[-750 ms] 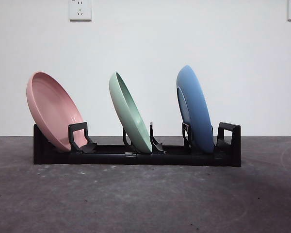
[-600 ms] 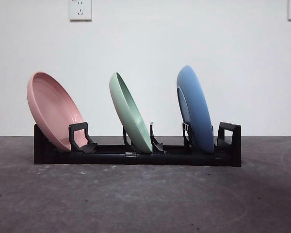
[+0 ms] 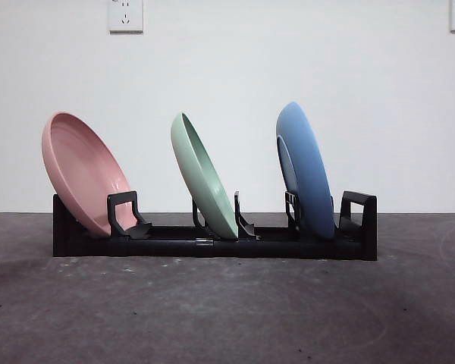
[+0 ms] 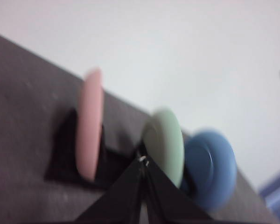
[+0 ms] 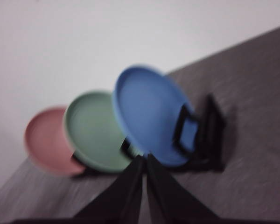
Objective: Place the plate
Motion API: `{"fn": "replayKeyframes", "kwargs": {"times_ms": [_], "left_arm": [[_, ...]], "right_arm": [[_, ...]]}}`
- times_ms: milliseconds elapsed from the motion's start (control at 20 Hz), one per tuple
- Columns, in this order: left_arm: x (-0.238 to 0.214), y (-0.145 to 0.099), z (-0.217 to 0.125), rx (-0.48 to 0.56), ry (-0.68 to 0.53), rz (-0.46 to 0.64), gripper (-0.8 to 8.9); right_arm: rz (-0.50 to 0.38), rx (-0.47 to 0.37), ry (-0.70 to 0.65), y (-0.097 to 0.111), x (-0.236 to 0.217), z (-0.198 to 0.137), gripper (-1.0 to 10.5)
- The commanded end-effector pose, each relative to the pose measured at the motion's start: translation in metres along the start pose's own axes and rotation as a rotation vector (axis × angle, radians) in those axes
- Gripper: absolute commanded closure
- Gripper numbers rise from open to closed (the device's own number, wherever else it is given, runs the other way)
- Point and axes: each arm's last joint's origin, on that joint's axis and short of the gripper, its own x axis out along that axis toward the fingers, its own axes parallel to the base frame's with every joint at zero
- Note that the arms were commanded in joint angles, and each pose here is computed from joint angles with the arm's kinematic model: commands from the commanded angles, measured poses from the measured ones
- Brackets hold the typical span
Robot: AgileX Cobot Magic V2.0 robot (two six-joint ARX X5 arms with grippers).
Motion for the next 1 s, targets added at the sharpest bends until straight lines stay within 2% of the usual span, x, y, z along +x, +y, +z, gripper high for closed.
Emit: {"fn": "replayKeyframes", "kwargs": {"times_ms": [50, 300, 650, 850, 950, 1000], "left_arm": [[-0.004, -0.015, 0.016, 0.15, 0.109, -0.014, 8.03], [-0.001, -0.031, 0.036, 0.24, 0.309, -0.049, 8.03], [0.013, -0.038, 0.051, 0.343, 0.56, -0.055, 8.03], [0.021, -0.042, 0.056, 0.462, 0.653, -0.032, 8.03], [0.025, -0.046, 0.058, 0.585, 0.688, -0.009, 8.02], [0.026, -0.049, 0.059, 0.651, 0.707, 0.011, 7.71]], "right_arm": [[0.054, -0.093, 0.079, 0.011, 0.0, 0.014, 9.3], [0.111, -0.175, 0.229, 0.027, 0.002, 0.036, 9.3], [0.081, -0.363, 0.378, 0.043, 0.008, 0.058, 9.3], [0.042, -0.465, 0.469, 0.049, 0.017, 0.062, 9.3], [0.023, -0.515, 0.537, 0.052, 0.026, 0.061, 9.3], [0.024, -0.531, 0.579, 0.055, 0.033, 0.06, 9.3]]}}
